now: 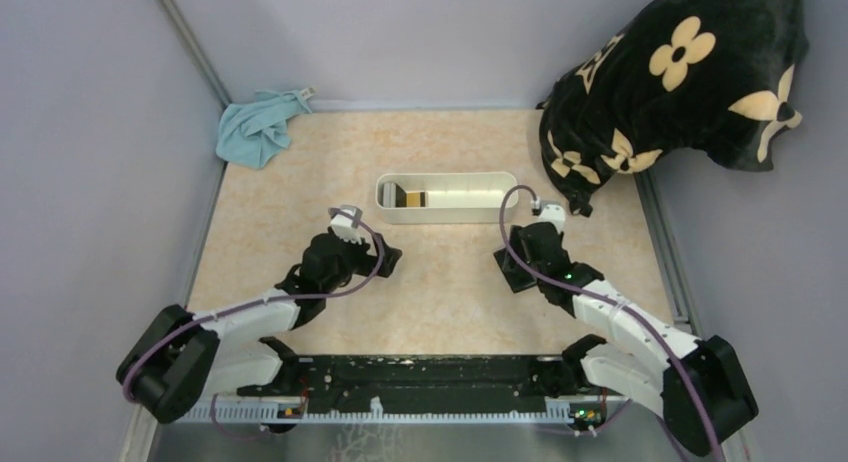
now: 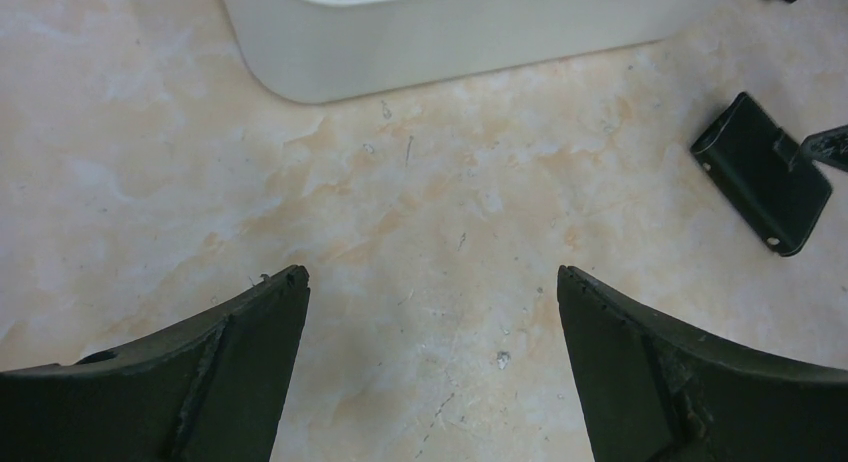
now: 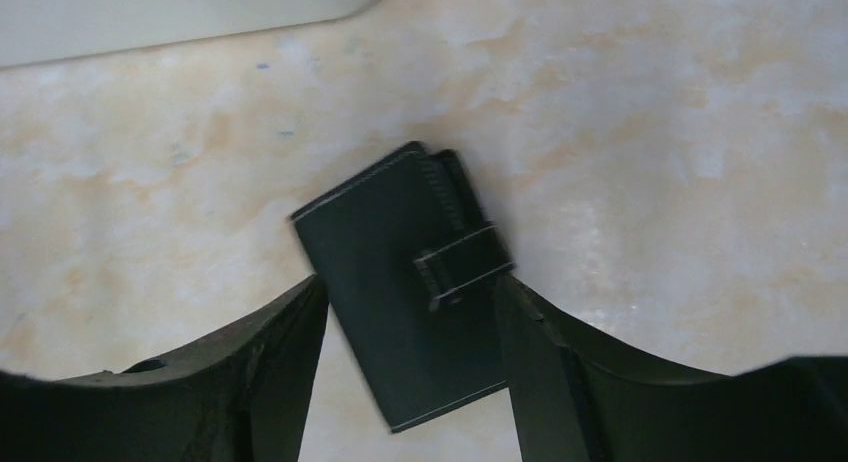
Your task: Take the credit cards out of the card holder
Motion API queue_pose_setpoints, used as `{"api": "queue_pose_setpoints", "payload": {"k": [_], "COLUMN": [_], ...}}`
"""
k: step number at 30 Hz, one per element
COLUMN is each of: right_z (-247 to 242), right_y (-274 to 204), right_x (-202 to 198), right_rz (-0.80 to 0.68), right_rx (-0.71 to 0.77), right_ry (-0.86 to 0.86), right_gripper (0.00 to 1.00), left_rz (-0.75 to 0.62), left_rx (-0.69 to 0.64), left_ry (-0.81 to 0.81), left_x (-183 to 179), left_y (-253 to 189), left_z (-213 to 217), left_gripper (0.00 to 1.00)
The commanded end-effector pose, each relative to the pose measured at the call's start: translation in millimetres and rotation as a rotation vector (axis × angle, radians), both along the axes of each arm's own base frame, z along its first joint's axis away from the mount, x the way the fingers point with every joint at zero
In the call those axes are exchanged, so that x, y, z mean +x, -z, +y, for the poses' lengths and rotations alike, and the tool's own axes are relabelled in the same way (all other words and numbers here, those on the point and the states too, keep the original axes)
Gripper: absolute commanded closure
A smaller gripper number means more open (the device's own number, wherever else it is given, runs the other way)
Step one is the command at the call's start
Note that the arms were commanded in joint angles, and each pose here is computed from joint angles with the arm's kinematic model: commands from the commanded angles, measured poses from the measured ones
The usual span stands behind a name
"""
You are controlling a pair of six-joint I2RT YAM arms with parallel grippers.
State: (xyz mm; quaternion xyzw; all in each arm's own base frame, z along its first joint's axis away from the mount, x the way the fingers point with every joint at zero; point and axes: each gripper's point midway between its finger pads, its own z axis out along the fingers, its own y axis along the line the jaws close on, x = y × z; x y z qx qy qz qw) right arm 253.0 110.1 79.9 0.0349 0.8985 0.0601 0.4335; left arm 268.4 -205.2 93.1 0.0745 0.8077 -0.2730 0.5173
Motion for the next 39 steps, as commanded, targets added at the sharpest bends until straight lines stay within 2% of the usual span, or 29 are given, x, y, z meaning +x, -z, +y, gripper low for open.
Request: {"api": "queue_pose_setpoints", "payload": {"k": [1,5,11,13,15,17,18,25,28,34,37,39], "right_z": [-23.6,-27.7,-8.7,-5.0,-4.9,-6.1,-6.0,0.3,-2.5,-1.8,8.0,15.3], "right_y": [16.8,22.8,39.8,41.6,43.4,41.1,39.3,-2.5,-31.3,-69.0,-62.1,-54.1], "right_x": [18.4,21.3,9.1,2.5,-4.9,-9.0,-10.7,-8.0,-1.2,11.7,14.0,14.4], "right_rz": [-0.008,-0.013,0.073,0.085,0.093,0.088,0.085,0.013,-0.039,-0.101,-0.074,-0.056], "right_rx": [0.122,0.167,0.207,0.228,0.240,0.250,0.257,0.318,0.291,0.084,-0.053,-0.153], "right_ry": [0.091,0.090,-0.017,-0.036,-0.038,-0.032,-0.030,-0.041,-0.038,-0.046,-0.037,-0.026], "right_gripper": [0.37,0.39,0.47,0.52,0.65,0.90,0.99,1.00,1.00,1.00,1.00,1.00], "left_rz": [0.010,0.003,0.013,0.016,0.016,0.013,0.013,-0.005,-0.008,-0.006,0.022,-0.010], "left_rx": [0.031,0.043,0.072,0.070,0.070,0.077,0.083,0.106,0.098,0.077,0.044,0.047], "left_ry": [0.031,0.038,0.041,0.041,0.031,0.017,0.010,0.001,-0.007,-0.053,-0.081,-0.048], "left_x": [10.4,13.5,14.5,12.4,10.7,9.5,9.0,9.8,10.4,12.3,12.4,10.3], "left_y": [4.8,9.9,20.4,22.9,24.7,26.8,28.3,28.5,27.6,23.2,15.6,7.1], "left_z": [-12.8,-14.8,-13.8,-12.6,-9.6,-5.2,-2.8,1.8,2.1,7.4,7.5,5.2], "left_gripper": [0.01,0.01,0.01,0.01,0.01,0.01,0.01,0.01,0.01,0.01,0.01,0.01]}}
